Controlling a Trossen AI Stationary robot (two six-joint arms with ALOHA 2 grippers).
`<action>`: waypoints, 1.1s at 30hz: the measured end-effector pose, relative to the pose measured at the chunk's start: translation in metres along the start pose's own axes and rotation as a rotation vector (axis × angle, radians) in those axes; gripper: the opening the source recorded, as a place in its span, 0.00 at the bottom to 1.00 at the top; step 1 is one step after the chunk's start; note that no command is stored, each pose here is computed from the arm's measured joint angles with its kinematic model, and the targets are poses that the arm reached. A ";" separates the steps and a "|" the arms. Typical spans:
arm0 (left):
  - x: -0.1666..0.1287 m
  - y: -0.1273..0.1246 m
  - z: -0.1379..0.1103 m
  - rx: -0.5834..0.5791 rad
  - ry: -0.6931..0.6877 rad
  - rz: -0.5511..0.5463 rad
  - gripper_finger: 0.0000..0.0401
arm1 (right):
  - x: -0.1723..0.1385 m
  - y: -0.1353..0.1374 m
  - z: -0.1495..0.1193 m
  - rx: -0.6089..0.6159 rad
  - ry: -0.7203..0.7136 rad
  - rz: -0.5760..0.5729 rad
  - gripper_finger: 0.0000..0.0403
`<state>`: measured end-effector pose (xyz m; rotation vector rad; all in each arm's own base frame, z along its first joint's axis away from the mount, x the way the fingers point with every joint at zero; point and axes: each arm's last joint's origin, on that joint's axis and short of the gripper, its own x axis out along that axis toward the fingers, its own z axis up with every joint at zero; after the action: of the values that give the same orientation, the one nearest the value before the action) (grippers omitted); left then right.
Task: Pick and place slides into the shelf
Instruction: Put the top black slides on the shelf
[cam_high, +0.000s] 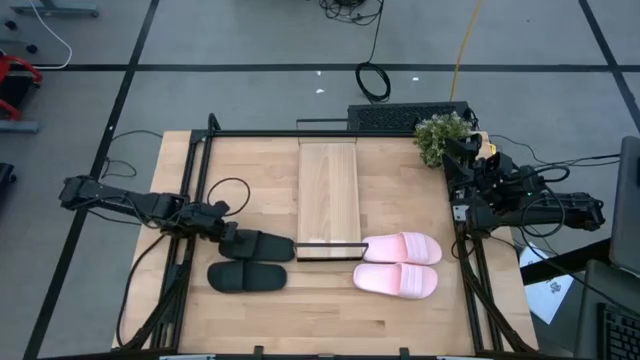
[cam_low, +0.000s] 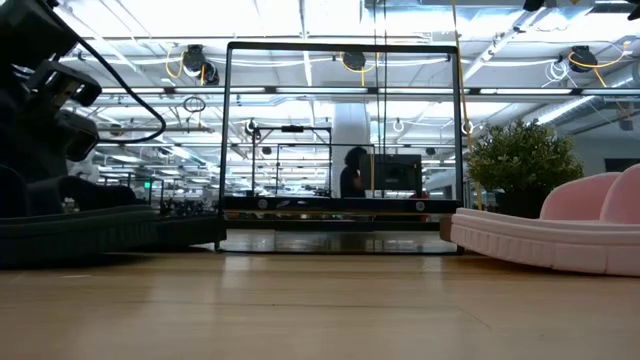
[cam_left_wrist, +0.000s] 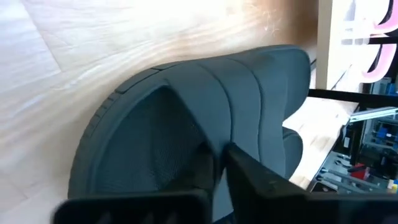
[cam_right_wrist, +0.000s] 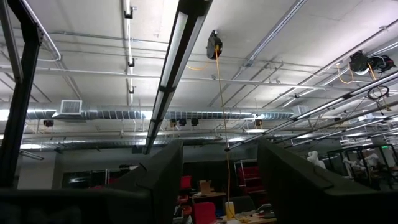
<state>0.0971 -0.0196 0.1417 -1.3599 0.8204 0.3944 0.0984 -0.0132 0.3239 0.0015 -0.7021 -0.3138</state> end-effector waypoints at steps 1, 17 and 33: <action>0.000 0.000 0.000 -0.006 0.006 -0.001 0.03 | 0.000 0.000 0.000 0.000 0.000 0.000 0.49; -0.046 -0.035 0.001 -0.048 -0.068 -0.032 0.00 | 0.000 0.000 0.001 0.003 -0.011 0.000 0.49; -0.139 -0.100 0.016 -0.027 -0.608 -0.339 0.00 | 0.000 0.000 0.001 0.003 -0.010 0.001 0.49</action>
<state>0.0769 0.0037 0.3112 -1.2727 0.0808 0.5145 0.0978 -0.0131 0.3247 0.0025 -0.7125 -0.3122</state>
